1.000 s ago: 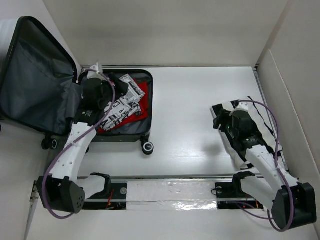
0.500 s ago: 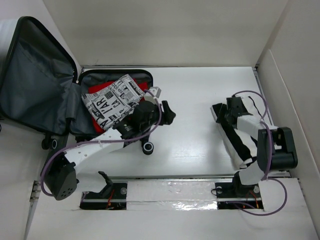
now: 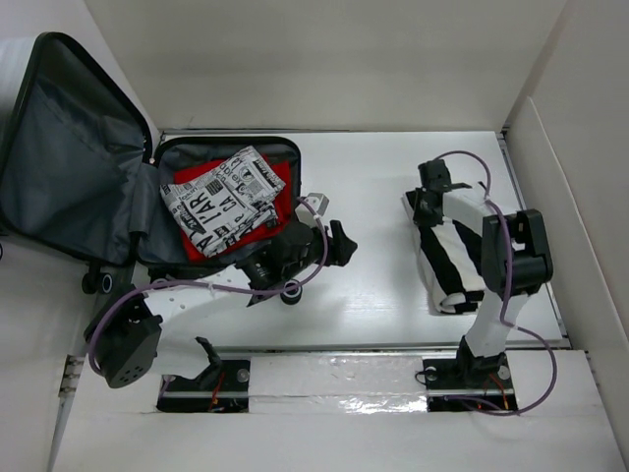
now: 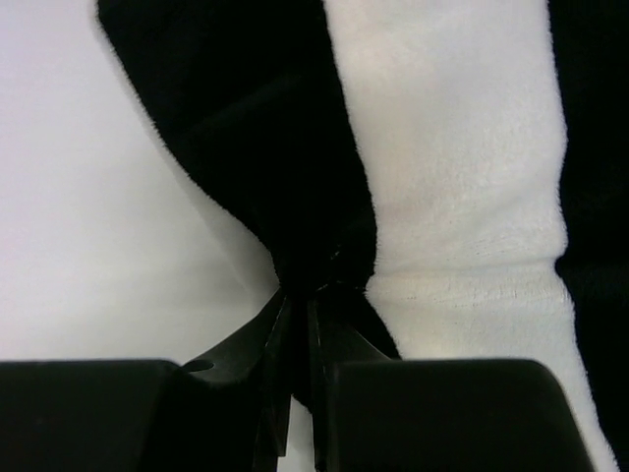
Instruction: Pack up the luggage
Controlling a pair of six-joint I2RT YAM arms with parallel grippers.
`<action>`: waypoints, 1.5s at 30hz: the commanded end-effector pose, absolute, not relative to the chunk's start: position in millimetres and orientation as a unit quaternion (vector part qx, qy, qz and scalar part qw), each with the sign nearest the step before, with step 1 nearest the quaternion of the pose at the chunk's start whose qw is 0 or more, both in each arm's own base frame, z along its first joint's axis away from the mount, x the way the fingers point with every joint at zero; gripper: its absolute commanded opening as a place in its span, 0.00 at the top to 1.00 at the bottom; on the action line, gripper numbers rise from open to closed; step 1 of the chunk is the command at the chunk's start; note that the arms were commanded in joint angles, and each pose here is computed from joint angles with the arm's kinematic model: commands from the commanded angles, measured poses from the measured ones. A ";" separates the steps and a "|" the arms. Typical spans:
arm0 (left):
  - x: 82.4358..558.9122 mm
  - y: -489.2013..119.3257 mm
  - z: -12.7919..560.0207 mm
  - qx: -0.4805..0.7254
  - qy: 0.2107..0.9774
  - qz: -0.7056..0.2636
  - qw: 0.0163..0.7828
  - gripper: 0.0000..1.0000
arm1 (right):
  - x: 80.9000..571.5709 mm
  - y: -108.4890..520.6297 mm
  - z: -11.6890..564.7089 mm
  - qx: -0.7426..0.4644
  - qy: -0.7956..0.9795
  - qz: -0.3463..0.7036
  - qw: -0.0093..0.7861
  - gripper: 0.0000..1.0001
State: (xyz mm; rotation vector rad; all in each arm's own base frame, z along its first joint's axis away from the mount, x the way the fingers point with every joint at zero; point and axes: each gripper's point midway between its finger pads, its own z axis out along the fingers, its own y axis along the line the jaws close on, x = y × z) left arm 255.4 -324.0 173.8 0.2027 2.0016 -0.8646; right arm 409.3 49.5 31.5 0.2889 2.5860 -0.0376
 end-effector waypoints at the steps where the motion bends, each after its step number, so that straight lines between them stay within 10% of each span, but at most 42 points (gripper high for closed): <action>1: 260.2 -321.8 199.9 0.077 0.782 -0.380 0.488 0.42 | 427.9 122.7 43.6 0.051 0.958 0.063 0.276 0.84; 6: 267.3 -318.3 189.3 0.076 0.791 -0.374 0.478 0.34 | 466.4 183.1 49.6 -0.009 0.950 0.095 0.297 0.76; 13: 270.6 -330.4 161.3 0.060 0.817 -0.371 0.438 0.32 | 492.3 203.0 105.8 -0.046 0.928 0.106 0.355 0.14; 17: 286.5 -340.7 147.2 0.031 0.830 -0.357 0.428 0.32 | 479.3 174.7 154.0 -0.037 0.907 0.110 0.404 0.07; 22: 305.8 -380.0 102.9 0.028 0.864 -0.326 0.383 0.34 | 425.7 130.4 187.9 -0.014 0.880 0.131 0.456 0.07; 24: 315.5 -399.5 107.0 0.023 0.859 -0.337 0.385 0.43 | 409.7 124.2 199.7 -0.010 0.864 0.143 0.483 0.35; 26: 327.8 -411.8 93.0 0.008 0.865 -0.330 0.378 0.70 | 380.5 115.7 215.3 -0.010 0.833 0.162 0.529 0.84; 27: 335.7 -410.4 87.3 -0.002 0.869 -0.319 0.377 0.82 | 370.0 116.8 222.2 -0.015 0.820 0.175 0.544 0.87; 30: 354.3 -406.7 65.9 -0.027 0.883 -0.283 0.374 0.84 | 336.2 107.6 239.8 -0.011 0.789 0.184 0.586 0.76; 33: 365.5 -406.9 53.3 -0.033 0.888 -0.283 0.360 0.39 | 315.3 102.3 248.7 -0.019 0.781 0.182 0.597 0.43; 35: 366.9 -407.9 37.5 -0.027 0.898 -0.266 0.348 0.27 | 307.0 106.2 247.3 -0.037 0.783 0.191 0.591 0.31; 45: 384.6 -444.6 15.5 0.011 0.919 -0.205 0.336 0.38 | 292.4 113.2 249.0 -0.056 0.774 0.215 0.593 0.31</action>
